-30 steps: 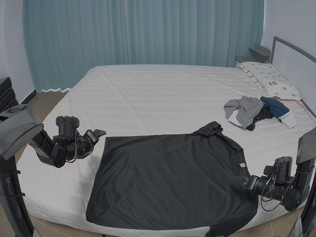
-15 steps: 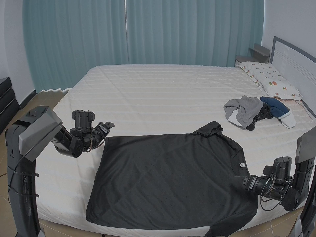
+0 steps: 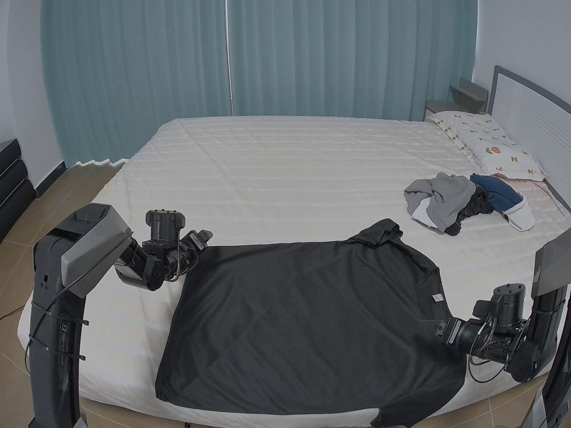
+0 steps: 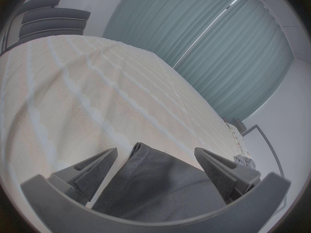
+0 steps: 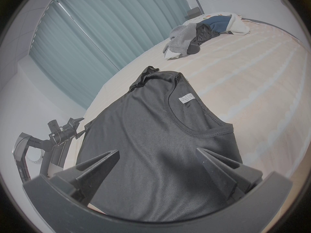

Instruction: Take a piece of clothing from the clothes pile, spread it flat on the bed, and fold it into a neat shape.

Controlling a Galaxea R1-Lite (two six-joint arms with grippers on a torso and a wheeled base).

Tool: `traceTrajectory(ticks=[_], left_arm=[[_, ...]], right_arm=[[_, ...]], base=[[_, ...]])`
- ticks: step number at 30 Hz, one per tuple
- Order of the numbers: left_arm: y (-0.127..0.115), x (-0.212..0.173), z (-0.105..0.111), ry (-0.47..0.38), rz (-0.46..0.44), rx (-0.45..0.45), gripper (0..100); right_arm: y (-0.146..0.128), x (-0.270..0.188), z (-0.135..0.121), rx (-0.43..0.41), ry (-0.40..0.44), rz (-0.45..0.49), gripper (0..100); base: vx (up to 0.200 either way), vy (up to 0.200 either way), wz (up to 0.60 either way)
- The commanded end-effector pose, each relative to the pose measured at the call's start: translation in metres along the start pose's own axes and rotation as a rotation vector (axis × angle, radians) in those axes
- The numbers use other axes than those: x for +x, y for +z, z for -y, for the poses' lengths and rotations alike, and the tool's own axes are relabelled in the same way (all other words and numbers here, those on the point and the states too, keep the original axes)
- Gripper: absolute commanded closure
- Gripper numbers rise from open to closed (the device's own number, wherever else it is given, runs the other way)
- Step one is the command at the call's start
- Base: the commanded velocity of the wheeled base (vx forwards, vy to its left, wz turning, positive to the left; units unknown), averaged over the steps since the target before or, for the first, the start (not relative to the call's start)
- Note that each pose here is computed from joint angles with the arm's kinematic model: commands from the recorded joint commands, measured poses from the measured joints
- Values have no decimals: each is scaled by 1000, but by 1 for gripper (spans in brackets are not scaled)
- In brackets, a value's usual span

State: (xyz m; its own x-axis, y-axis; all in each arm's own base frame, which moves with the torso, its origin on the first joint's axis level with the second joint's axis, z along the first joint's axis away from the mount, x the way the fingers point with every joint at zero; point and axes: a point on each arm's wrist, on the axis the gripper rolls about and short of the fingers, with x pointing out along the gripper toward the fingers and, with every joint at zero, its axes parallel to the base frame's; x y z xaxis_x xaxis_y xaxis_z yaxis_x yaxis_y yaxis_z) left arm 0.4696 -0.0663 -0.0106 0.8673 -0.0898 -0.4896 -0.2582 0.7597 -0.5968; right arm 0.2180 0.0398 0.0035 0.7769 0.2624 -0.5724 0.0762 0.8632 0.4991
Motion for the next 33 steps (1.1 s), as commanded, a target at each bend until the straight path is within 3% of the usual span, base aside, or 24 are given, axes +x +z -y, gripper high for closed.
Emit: traceTrajectory(ticks=[1,3,4,13,19,33], left_arm=[[-3,4,-3,7,-6,2,0],[-4,5,-3,8,-7,2,0],[-4,6,-4,7,-6,3,100],[2,6,-6,14,13,-2,100],[20,10,-12,33,81,-15,100],[24,27,-19,29,120,12,100]], right_arm=[[0,0,0,-1,2,0,0],[0,0,0,-1,2,0,0],[0,0,0,-1,2,-1,0],[0,0,0,-1,2,-1,0],[-1,1,0,-1,0,-3,0],[0,2,0,-1,6,9,0]], base=[[0,0,0],[0,0,0],[0,0,0],[0,0,0],[0,0,0],[0,0,0]])
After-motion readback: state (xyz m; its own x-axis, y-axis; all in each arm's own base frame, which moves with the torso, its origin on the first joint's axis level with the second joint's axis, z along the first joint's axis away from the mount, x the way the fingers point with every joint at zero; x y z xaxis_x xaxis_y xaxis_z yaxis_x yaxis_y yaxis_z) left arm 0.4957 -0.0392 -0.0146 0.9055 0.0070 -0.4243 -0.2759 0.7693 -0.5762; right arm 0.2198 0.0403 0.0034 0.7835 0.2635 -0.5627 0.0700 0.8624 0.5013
